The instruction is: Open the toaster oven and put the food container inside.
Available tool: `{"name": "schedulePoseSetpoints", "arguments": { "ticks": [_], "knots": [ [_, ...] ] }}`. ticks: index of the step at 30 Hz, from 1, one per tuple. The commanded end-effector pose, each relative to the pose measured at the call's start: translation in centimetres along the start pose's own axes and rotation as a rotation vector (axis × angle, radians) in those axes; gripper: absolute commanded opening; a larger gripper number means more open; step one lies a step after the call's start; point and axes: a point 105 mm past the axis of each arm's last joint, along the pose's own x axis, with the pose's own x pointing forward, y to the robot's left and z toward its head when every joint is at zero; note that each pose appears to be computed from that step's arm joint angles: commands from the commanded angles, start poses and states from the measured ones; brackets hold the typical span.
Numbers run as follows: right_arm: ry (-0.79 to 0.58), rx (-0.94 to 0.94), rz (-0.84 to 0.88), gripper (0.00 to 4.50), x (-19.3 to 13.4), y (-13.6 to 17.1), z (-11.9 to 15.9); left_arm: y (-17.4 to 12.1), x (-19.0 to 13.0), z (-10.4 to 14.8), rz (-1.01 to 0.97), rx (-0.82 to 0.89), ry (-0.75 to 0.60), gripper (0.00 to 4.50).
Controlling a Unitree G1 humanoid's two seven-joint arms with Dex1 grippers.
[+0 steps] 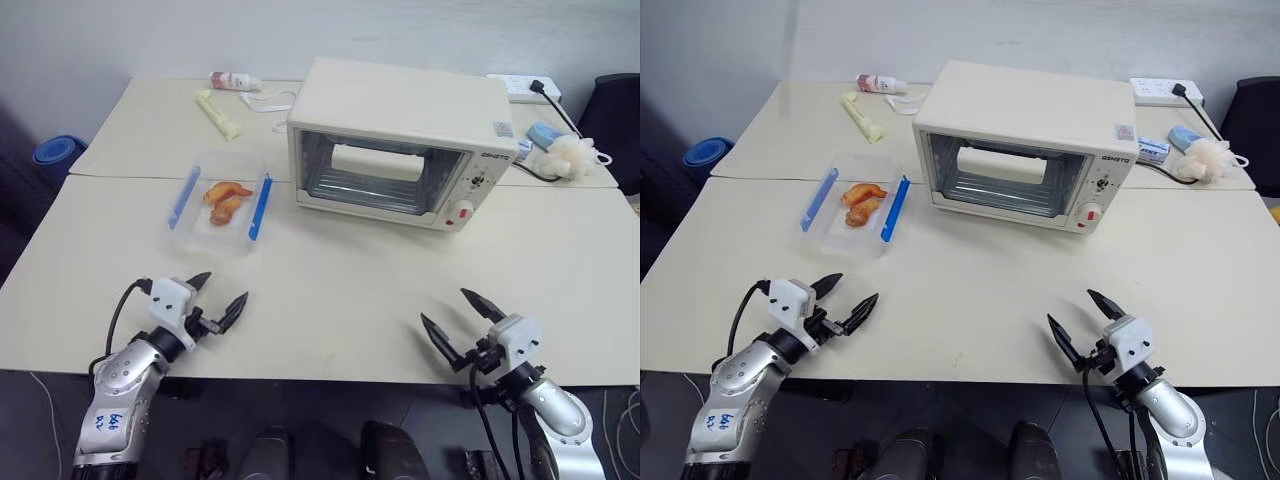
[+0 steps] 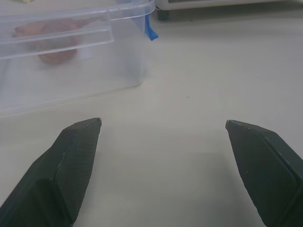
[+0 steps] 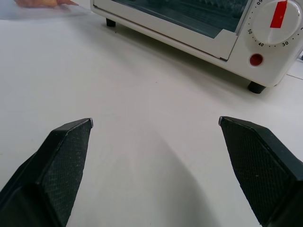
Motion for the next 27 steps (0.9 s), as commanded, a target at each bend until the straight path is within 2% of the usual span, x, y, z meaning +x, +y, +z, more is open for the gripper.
{"name": "schedulePoseSetpoints", "arguments": {
  "ticks": [1,4,8,14,19,27],
  "knots": [
    [-0.064,0.012,0.071,4.46,0.5,0.1,1.8,0.0,-0.5,2.0,-0.039,0.002,-0.069,4.50],
    [-0.104,0.054,0.166,4.46,1.7,0.0,4.0,-0.8,-1.4,4.7,-0.211,-0.051,-0.143,4.50],
    [-0.138,0.087,0.270,4.46,4.6,-0.7,7.5,-0.8,-2.4,8.5,-0.415,-0.052,-0.155,4.50],
    [-0.162,0.076,0.262,4.46,9.1,-2.8,10.6,-0.4,-1.4,12.6,-0.518,0.006,-0.218,4.50],
    [-0.188,0.057,0.284,4.46,12.1,-3.1,12.5,-1.1,-0.2,13.9,-0.548,0.010,-0.263,4.50],
    [-0.242,0.065,0.383,4.46,13.1,-0.3,14.5,-1.7,0.4,12.8,-0.531,-0.005,-0.249,4.50]
  ]
}}
